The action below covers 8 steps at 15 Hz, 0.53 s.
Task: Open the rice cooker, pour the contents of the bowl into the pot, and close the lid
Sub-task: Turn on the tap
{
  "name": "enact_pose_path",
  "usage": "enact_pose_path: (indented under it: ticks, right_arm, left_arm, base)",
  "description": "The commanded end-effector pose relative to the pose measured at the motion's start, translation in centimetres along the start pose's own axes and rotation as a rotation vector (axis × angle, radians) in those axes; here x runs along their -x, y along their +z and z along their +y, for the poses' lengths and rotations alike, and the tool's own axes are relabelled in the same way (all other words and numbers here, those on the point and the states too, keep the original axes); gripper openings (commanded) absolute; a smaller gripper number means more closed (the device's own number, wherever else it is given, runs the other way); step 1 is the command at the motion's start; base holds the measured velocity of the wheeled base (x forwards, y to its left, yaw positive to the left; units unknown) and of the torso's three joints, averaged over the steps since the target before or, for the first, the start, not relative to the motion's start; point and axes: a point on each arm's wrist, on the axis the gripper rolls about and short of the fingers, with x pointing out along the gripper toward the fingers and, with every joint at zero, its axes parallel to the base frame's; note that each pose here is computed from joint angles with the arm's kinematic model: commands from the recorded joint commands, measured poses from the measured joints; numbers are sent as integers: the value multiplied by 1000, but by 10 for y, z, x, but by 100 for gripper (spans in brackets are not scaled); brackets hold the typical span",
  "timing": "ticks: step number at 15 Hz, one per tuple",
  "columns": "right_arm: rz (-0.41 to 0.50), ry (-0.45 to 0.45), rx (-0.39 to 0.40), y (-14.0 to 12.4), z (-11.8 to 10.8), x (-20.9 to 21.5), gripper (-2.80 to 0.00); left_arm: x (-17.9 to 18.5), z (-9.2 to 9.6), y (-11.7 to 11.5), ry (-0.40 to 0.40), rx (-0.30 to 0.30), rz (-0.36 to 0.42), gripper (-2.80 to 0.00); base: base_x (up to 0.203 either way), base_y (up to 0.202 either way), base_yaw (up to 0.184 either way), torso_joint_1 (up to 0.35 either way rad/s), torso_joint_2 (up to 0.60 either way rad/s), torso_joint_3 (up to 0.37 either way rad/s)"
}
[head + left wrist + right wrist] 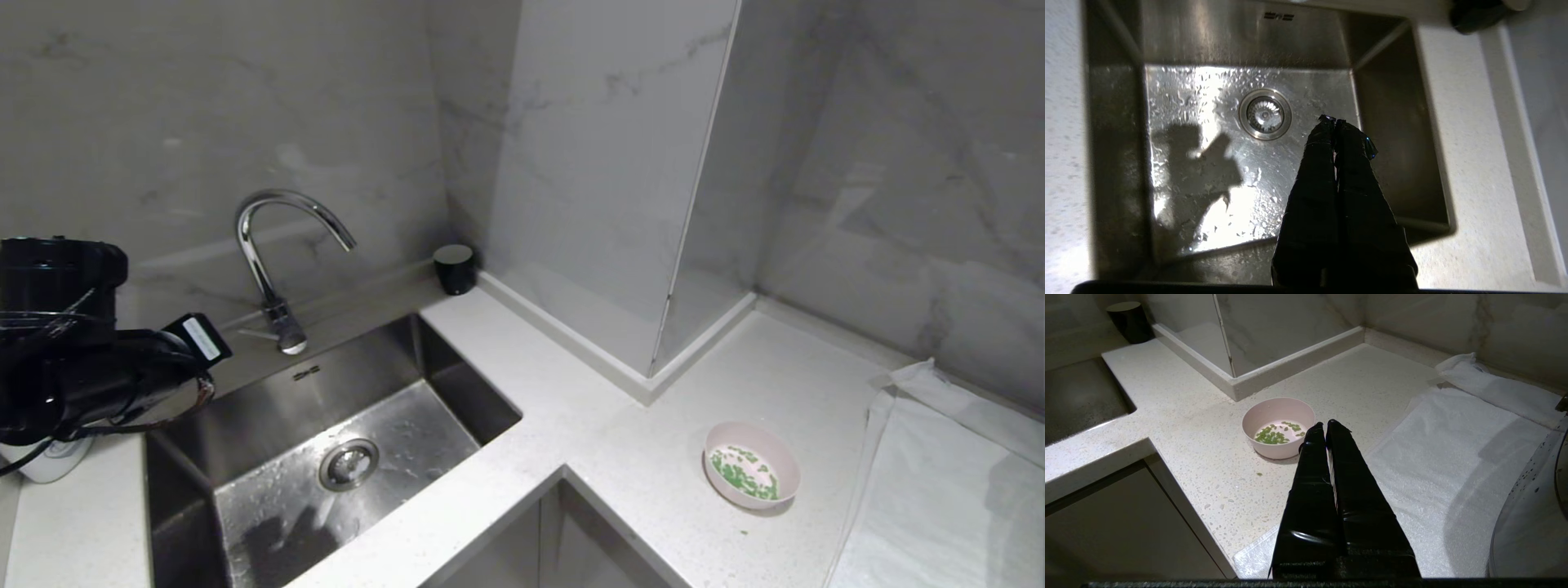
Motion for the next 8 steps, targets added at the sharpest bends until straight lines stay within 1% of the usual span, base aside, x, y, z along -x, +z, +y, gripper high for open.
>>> enact_pose_path:
  ticks: [1, 4, 6, 8]
  right_arm:
    - [1, 0, 0, 0, 0, 0, -280]
    - [-1, -1, 0, 0, 0, 0, -280]
    - [2, -1, 0, -1, 0, 0, -280]
    - [2, -1, 0, -1, 0, 0, -280]
  left_arm:
    - [-55, -1, -12, 79, 5, 95, 0]
    - [-84, -2, -1, 102, 30, 80, 0]
    - [-101, 2, 4, 123, 37, 76, 0]
    - [-115, 8, 6, 144, 32, 80, 0]
  base:
    - [0, 0, 0, 0, 0, 0]
    - [0, 0, 0, 0, 0, 0]
    - [0, 0, 0, 0, 0, 0]
    - [0, 0, 0, 0, 0, 0]
